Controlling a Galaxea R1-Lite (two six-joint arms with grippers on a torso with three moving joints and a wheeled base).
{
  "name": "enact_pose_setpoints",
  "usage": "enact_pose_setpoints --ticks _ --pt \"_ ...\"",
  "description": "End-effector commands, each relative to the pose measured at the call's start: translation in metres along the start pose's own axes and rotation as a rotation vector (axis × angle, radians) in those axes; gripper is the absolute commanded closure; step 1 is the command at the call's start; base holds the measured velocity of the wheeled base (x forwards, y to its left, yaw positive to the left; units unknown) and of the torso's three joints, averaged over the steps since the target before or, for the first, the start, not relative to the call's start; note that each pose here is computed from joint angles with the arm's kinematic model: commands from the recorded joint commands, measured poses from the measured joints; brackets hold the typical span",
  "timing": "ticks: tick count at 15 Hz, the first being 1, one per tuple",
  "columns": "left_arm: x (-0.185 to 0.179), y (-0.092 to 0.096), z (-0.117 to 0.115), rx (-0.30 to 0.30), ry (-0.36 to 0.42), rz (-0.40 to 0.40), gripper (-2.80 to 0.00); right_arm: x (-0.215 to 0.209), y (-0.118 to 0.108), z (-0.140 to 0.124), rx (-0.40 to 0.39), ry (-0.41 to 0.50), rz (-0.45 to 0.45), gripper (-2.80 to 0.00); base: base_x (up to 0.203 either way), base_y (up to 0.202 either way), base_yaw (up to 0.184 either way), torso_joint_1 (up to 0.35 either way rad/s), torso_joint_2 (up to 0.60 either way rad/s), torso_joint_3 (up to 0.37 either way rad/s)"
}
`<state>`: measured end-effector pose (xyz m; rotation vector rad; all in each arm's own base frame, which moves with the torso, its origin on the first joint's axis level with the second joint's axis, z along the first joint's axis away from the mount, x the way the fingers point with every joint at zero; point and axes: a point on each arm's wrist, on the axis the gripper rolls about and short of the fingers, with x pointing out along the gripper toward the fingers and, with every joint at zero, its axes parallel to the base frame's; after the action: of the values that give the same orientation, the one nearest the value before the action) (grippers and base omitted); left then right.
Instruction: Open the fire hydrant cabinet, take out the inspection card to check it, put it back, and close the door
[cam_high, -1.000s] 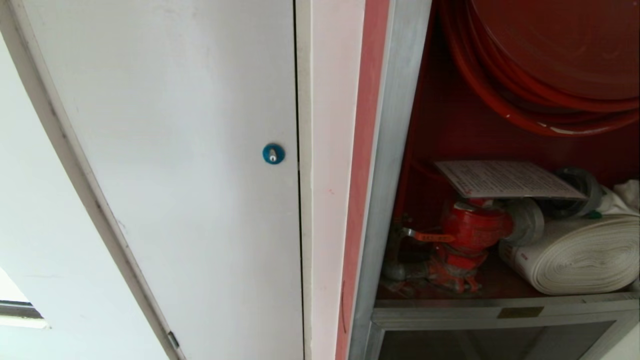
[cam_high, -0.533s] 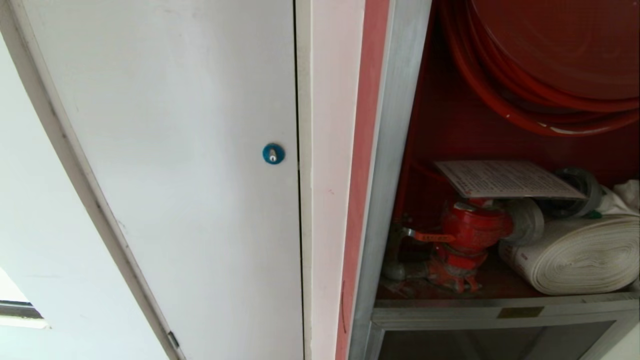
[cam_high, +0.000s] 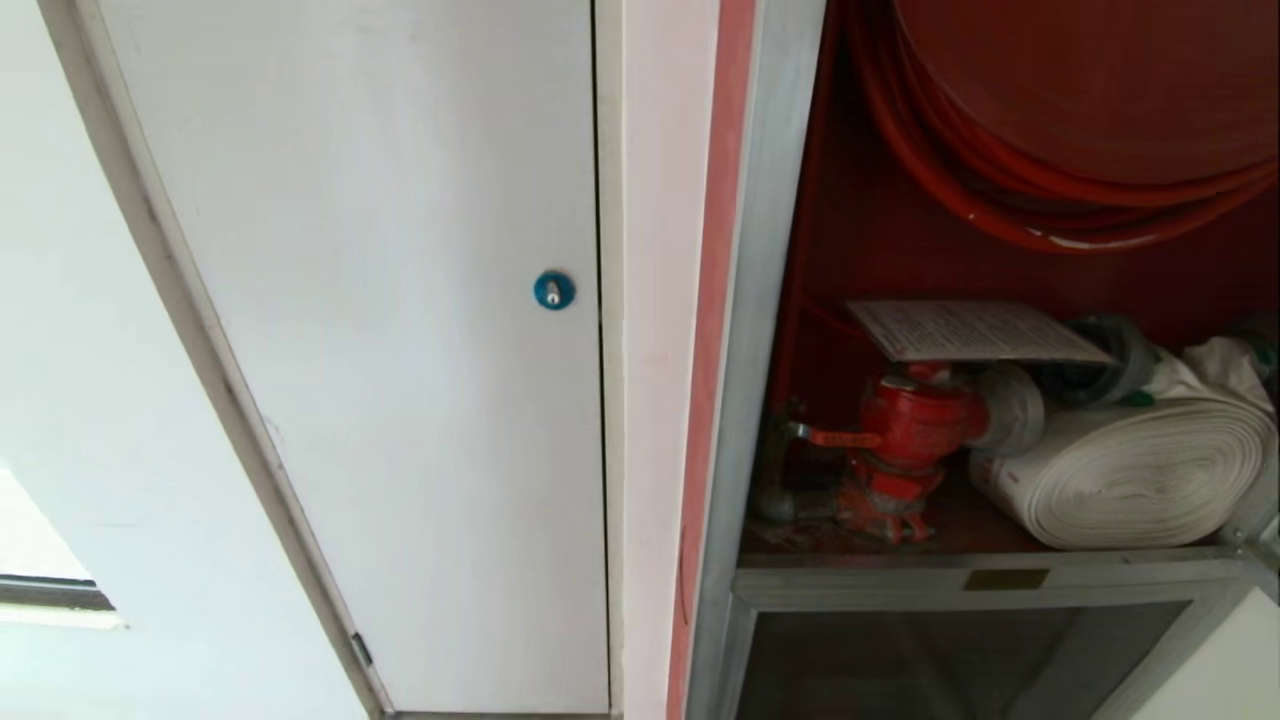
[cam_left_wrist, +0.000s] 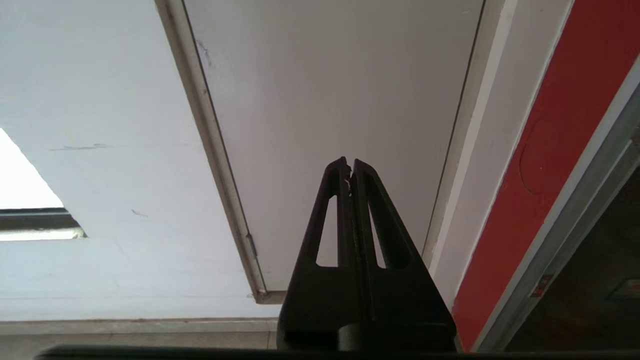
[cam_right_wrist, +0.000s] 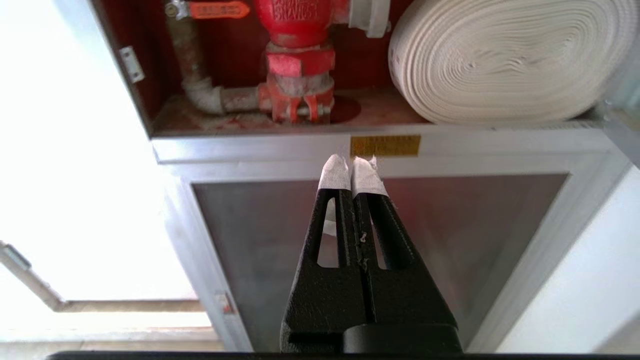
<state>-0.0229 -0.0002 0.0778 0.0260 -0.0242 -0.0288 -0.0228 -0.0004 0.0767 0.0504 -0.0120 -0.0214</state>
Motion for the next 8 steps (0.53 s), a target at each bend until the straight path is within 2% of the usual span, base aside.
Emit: enact_pose_setpoints --ticks 1,8 --pt "0.0011 -0.0001 -0.0038 0.0 0.015 0.0 0.0 0.0002 0.0 -0.0008 0.0 0.002 0.0 0.0 -0.201 0.0 0.003 0.002 0.01 0.004" --pt "0.0011 -0.0001 -0.0038 0.0 0.015 0.0 0.0 0.0002 0.0 -0.0007 -0.001 0.001 0.0 0.0 -0.195 0.0 0.0 0.002 0.0 0.001"
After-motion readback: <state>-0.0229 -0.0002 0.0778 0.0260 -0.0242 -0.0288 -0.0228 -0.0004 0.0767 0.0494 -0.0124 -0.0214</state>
